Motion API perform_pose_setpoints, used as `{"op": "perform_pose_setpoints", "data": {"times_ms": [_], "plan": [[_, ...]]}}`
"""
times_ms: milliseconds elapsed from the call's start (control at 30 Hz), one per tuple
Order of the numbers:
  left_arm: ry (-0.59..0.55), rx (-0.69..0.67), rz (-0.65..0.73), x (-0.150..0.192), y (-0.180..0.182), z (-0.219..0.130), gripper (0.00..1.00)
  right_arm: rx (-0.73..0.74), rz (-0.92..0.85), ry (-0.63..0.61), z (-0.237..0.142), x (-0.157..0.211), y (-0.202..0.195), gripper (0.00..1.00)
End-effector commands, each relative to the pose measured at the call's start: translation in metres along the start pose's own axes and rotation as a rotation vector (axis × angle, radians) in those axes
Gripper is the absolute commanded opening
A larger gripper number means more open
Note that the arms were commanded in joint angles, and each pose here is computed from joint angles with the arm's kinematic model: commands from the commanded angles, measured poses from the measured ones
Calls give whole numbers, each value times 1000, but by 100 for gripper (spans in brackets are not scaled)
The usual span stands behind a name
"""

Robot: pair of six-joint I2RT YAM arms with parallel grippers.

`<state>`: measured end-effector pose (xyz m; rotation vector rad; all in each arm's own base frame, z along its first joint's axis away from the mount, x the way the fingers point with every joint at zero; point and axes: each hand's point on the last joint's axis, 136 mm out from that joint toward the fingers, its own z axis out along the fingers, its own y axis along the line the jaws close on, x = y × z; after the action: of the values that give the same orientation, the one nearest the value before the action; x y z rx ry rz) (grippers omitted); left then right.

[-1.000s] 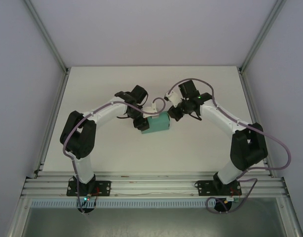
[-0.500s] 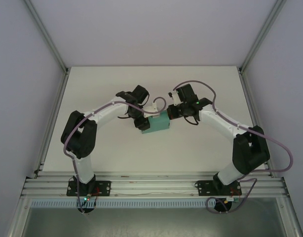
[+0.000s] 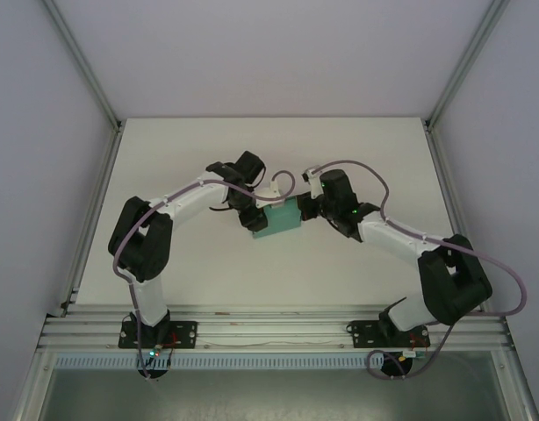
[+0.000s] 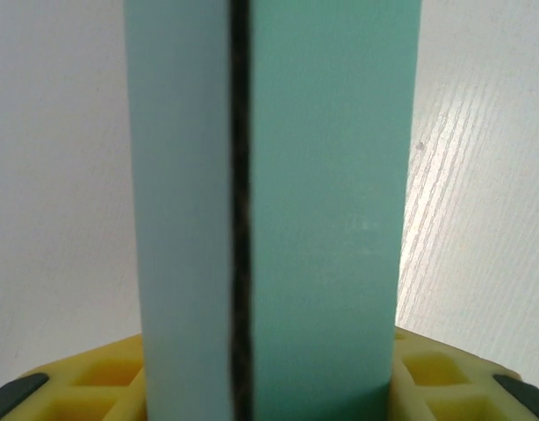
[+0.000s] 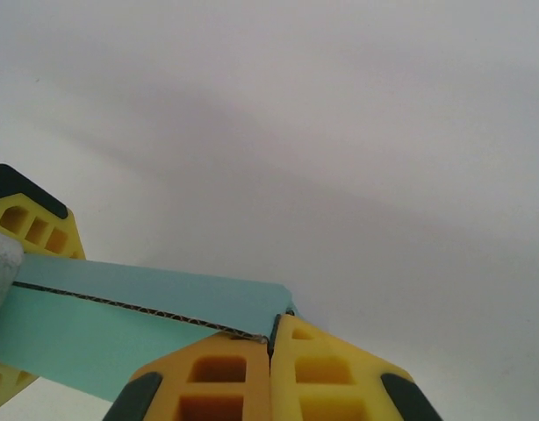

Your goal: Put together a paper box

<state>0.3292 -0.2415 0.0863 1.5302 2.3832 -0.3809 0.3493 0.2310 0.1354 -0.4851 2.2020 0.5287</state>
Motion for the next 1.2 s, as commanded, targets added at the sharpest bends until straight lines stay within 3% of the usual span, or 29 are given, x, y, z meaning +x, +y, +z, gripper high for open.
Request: {"op": "perform_pose_setpoints", "data": {"times_ms": [0,100,133,200,233,367,533,633,933,1167], "plan": [[-38,-32,27,-15,4,-3,51,46,1,109,3,35,-6,0],[-70,-60,19,-22,7,-11,63,68,-13,110,0,36,-8,0],[-83,-74,15,-24,8,-15,76,78,-8,109,0,36,-9,0],[-109,-87,8,-28,8,-24,88,91,-1,122,-1,37,-10,0],[-124,-97,7,-29,7,-29,100,102,-3,126,-1,37,-9,0],[-182,-189,-74,-30,13,-50,100,138,-2,145,-4,37,-8,0],[-226,-390,-345,-8,32,-78,100,155,72,147,-11,33,-7,0],[-225,-381,-442,9,22,-76,91,149,94,168,-13,34,-4,0],[-227,-320,-501,7,16,-67,34,141,97,203,-14,36,1,0],[-259,-283,-582,1,13,-69,5,180,88,210,-14,39,0,0]]}}
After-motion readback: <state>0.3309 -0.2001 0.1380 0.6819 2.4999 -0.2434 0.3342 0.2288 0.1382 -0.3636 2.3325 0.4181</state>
